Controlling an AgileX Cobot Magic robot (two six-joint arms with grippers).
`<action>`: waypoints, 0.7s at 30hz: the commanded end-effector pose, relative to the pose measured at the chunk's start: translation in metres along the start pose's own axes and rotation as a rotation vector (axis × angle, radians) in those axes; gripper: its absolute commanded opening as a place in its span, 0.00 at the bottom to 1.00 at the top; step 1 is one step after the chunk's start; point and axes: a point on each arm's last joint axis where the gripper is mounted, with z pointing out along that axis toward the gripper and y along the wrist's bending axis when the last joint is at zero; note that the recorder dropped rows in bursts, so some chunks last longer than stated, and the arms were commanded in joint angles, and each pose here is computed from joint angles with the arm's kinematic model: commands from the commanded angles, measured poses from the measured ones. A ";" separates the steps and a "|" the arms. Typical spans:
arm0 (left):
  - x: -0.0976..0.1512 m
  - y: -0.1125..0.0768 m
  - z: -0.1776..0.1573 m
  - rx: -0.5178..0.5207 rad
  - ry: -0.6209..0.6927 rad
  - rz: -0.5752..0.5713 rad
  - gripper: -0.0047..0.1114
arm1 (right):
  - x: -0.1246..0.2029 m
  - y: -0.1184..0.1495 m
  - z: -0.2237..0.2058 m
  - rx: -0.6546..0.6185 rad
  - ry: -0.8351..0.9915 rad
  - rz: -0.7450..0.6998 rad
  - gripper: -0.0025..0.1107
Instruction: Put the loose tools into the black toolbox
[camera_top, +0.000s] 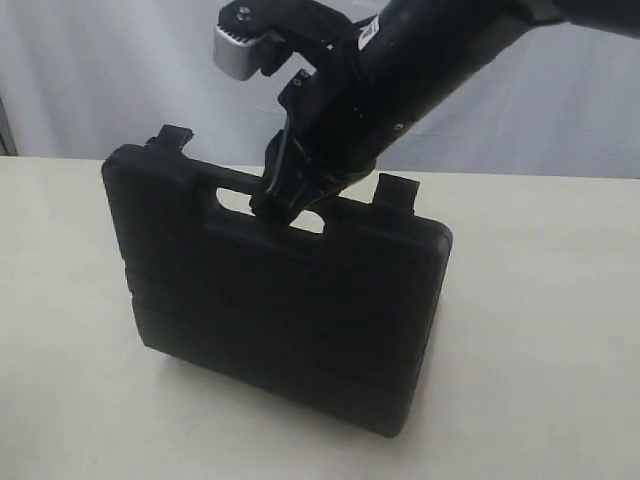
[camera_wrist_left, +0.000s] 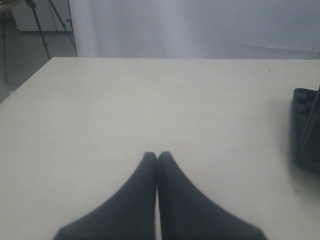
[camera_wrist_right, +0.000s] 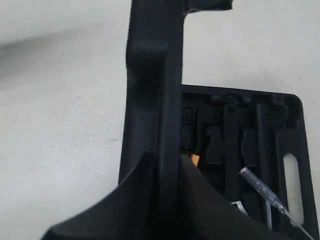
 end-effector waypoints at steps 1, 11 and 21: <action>0.000 -0.001 0.000 0.008 -0.007 -0.012 0.04 | 0.004 -0.038 0.012 0.040 -0.037 0.056 0.02; 0.000 -0.001 0.000 0.008 -0.007 -0.012 0.04 | 0.067 -0.127 0.086 0.002 0.015 0.184 0.02; 0.000 -0.001 0.000 0.008 -0.007 -0.012 0.04 | 0.116 -0.157 0.142 0.064 0.142 0.198 0.09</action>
